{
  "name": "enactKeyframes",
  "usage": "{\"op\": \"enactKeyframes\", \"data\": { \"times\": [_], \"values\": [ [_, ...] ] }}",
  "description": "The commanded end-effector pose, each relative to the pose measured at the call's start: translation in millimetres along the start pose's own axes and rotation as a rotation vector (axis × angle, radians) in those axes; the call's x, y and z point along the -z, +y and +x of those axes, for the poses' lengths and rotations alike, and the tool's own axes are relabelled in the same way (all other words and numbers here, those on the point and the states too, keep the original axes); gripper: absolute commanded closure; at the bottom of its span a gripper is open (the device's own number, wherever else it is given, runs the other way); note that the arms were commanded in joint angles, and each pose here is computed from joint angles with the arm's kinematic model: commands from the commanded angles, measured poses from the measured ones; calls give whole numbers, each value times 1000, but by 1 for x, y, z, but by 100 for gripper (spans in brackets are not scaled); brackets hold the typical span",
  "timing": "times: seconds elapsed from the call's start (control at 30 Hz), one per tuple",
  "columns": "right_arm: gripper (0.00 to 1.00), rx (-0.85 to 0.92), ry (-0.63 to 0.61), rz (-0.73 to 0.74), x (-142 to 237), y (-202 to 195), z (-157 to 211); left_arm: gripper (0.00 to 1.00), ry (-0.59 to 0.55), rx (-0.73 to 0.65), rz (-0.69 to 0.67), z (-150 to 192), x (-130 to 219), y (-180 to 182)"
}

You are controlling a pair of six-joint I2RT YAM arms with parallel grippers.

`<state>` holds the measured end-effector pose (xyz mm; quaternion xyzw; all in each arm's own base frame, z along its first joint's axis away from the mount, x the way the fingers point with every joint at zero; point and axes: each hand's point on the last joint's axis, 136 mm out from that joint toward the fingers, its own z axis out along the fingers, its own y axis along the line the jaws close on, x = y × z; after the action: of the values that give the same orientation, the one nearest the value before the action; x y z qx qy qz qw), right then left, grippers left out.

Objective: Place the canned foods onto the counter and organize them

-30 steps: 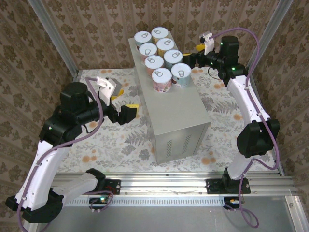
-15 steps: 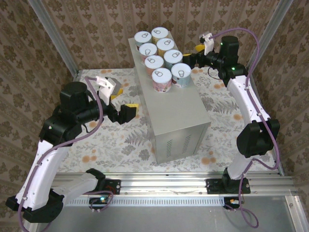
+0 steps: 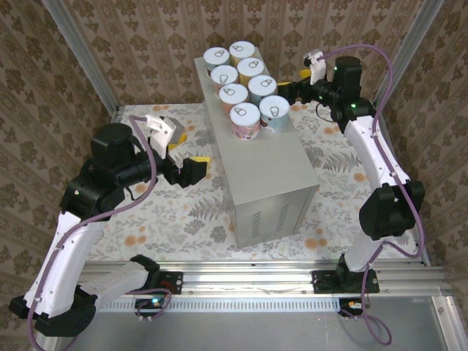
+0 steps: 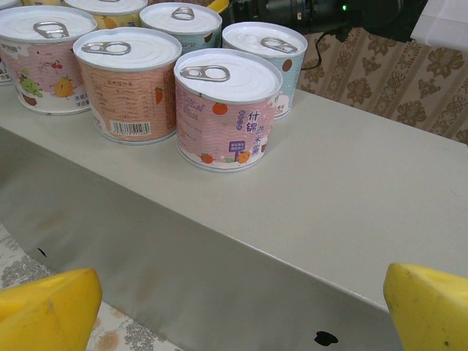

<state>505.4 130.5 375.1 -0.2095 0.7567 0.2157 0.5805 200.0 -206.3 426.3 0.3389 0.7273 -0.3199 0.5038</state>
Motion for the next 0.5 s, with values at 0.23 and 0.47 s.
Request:
{"op": "enactKeyframes", "data": {
  "times": [0.23,0.47],
  "values": [
    [0,35,-11,220,73,0,13,0,-27,15,22,-4,0,-2],
    [1,93,4,74,127,59,36,0,-34,16,43,-6,-2,-4]
  ]
}}
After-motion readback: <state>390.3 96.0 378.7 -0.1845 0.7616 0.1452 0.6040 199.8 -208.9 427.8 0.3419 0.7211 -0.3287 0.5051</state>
